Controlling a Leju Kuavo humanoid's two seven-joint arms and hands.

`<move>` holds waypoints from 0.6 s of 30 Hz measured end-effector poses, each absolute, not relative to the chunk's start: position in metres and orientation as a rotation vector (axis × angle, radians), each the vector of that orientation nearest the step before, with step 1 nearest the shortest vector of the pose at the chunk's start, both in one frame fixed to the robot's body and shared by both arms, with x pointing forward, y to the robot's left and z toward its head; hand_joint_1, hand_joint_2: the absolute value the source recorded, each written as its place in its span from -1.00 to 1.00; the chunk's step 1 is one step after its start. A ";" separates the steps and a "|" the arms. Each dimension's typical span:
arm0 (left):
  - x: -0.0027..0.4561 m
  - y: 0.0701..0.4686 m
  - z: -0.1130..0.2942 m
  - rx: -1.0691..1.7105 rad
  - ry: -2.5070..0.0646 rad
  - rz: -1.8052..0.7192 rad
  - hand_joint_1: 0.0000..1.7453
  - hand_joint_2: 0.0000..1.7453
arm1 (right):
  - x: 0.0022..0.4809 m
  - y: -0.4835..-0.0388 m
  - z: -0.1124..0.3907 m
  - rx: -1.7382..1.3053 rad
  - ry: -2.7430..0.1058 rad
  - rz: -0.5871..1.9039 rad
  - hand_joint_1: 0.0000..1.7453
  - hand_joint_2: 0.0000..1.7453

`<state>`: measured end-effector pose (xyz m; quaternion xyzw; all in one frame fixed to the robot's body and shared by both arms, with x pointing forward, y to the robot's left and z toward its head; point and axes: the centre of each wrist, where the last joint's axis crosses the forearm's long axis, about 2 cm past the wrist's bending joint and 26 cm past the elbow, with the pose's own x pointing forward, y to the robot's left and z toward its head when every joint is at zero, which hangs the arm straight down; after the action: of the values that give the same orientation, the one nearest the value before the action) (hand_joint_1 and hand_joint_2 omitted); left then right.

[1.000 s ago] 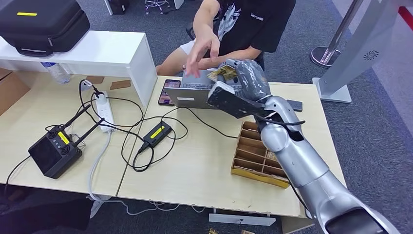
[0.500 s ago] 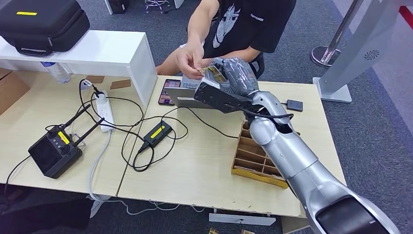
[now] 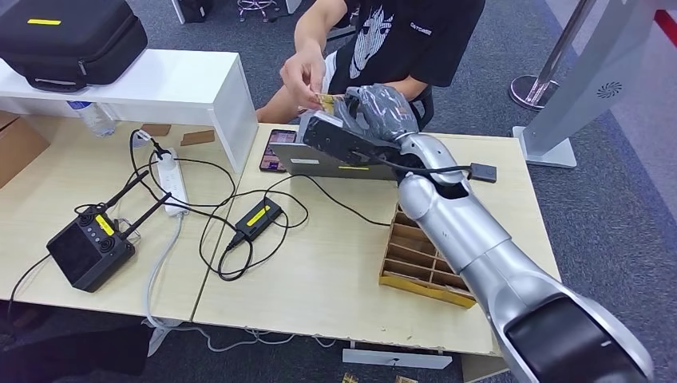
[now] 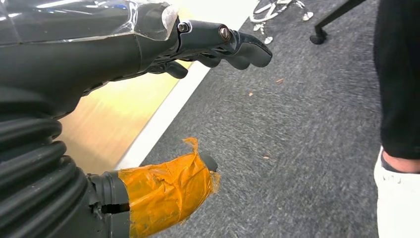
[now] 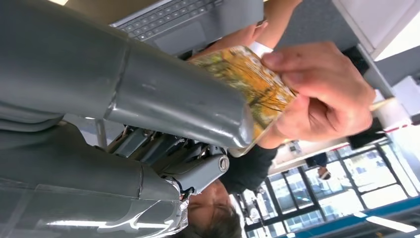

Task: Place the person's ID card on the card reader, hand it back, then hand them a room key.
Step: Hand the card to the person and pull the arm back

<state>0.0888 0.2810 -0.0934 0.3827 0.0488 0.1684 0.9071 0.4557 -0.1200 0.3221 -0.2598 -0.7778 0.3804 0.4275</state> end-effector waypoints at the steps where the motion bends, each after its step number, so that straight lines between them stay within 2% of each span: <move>1: 0.090 0.281 -0.093 0.789 0.098 0.347 -1.00 1.00 | 0.456 -0.117 0.321 -0.655 -1.932 0.957 -1.00 -1.00; 11: 0.077 0.279 -0.096 0.757 0.149 0.470 -1.00 1.00 | 0.440 -0.105 0.283 -0.369 -1.974 0.950 -1.00 -1.00; 18: 0.063 0.280 -0.098 0.744 0.212 0.528 -1.00 1.00 | 0.411 -0.142 0.263 -0.279 -2.116 0.807 -1.00 -1.00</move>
<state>0.0634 0.2801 -0.0982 0.3585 0.1023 0.2543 0.8924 0.4106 -0.1420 0.2634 -0.1110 -0.8429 0.3214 0.4169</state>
